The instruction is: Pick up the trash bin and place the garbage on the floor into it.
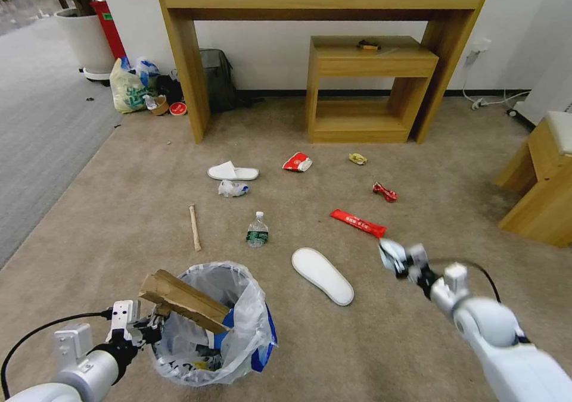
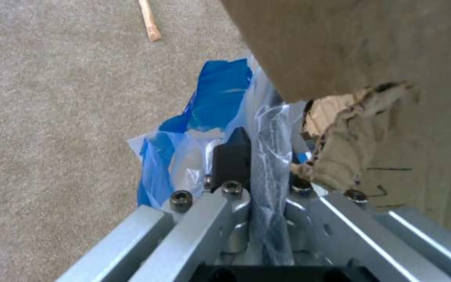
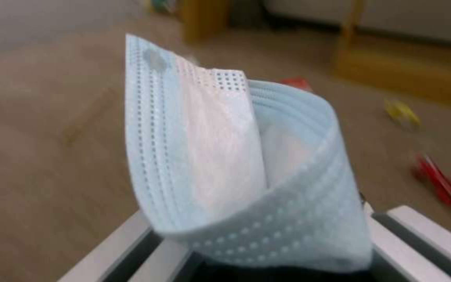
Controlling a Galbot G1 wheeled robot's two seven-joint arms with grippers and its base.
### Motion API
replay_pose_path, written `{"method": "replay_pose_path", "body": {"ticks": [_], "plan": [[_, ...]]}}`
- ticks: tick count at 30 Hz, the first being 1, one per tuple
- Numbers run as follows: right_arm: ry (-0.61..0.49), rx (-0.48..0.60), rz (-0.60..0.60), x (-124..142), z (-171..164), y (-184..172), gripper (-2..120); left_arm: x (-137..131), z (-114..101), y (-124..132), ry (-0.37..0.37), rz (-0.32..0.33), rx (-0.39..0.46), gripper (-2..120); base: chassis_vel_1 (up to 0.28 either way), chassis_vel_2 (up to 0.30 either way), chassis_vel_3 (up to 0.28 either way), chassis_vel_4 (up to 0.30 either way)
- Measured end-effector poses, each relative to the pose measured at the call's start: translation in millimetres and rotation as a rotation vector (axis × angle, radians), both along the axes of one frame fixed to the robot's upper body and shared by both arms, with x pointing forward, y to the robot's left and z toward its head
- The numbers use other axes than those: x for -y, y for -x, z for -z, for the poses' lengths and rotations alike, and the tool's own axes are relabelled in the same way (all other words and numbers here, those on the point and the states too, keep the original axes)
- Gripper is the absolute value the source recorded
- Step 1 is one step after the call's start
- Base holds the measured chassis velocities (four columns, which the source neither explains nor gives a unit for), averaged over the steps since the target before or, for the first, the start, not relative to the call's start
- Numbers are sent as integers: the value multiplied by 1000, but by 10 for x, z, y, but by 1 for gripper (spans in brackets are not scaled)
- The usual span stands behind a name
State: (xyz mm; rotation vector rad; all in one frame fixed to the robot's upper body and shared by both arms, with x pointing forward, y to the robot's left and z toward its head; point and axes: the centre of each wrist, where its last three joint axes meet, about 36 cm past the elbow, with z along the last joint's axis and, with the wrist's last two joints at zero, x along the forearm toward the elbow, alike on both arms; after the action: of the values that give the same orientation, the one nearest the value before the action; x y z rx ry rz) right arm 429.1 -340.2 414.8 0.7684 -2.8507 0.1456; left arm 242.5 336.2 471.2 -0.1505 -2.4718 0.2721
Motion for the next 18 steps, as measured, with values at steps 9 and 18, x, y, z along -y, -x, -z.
{"method": "replay_pose_path", "body": {"ticks": [9, 18], "plan": [[-145, -19, -339, -1171, -845, -7, 0, -2, 10, -87, -14, 17, 7, 0, 0, 0, 0, 0], [-201, -116, -652, -2195, -1193, -9, 0, 41, 35, -192, -18, 20, 20, 0, 0, 0, 0, 0]]}}
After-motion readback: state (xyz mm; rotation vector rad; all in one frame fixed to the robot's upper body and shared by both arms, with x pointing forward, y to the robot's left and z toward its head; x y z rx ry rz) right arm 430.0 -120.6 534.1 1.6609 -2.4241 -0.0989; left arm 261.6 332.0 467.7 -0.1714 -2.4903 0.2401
